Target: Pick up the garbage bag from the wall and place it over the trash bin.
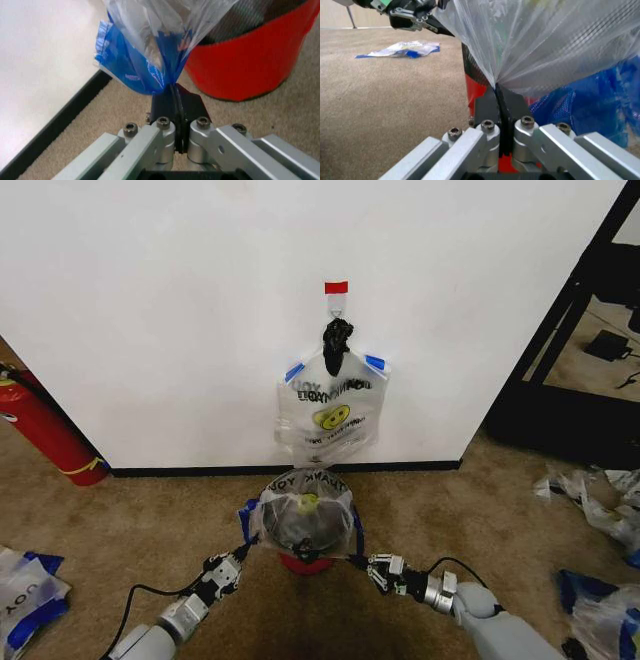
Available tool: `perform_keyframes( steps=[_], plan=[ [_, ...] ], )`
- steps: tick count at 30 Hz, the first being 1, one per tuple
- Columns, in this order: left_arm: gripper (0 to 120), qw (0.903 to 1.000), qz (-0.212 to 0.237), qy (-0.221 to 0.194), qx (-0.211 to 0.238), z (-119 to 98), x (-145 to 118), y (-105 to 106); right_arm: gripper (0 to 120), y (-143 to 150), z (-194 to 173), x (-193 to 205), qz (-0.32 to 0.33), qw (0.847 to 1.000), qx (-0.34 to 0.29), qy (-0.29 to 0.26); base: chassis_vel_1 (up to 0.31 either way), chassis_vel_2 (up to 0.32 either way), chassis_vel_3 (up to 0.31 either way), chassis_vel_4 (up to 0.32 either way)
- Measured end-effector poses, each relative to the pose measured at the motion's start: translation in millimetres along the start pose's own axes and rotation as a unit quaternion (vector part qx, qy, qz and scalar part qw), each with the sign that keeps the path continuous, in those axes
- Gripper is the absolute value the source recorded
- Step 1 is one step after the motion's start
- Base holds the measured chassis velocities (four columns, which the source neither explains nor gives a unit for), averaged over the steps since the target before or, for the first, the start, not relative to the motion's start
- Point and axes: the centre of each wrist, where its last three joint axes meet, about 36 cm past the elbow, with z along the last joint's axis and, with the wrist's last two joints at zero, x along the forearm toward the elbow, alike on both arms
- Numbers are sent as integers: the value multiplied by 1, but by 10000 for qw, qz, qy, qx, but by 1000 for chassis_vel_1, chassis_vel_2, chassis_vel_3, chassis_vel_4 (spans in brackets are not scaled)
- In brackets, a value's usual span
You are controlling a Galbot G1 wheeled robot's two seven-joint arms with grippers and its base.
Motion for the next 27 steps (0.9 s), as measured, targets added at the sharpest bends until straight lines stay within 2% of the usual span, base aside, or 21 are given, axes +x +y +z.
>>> perform_keyframes(
  steps=[5,10,14,19,21,24,25,27],
  plan=[
    [0,9999,-27,110,-5,10,-5,0,0,1,9,-1,129,9997,-12,182,0,0,0,0],
    [0,9996,-86,278,16,26,-15,-3,0,5,25,-2,658,9969,-97,416,0,0,0,0],
    [0,9997,-97,237,59,27,-16,-6,0,7,27,-4,775,9961,-157,378,0,0,0,0],
    [0,9999,-111,-42,121,18,-13,-8,0,7,20,-5,715,9970,-285,110,0,0,0,0],
    [1,9998,-82,-144,133,15,-10,-8,7,5,16,-3,611,9976,-334,15,0,0,0,0],
    [16,9995,50,-320,55,8,-4,-4,21,-5,1,12,164,9988,-451,-73,0,0,0,0],
    [16,9995,50,-320,55,8,-4,-4,21,-5,1,12,164,9988,-451,-73,0,0,0,0],
    [25,9993,144,-342,-98,8,-1,2,31,-16,-10,29,-208,9984,-533,-1,0,0,0,0]
  ],
)
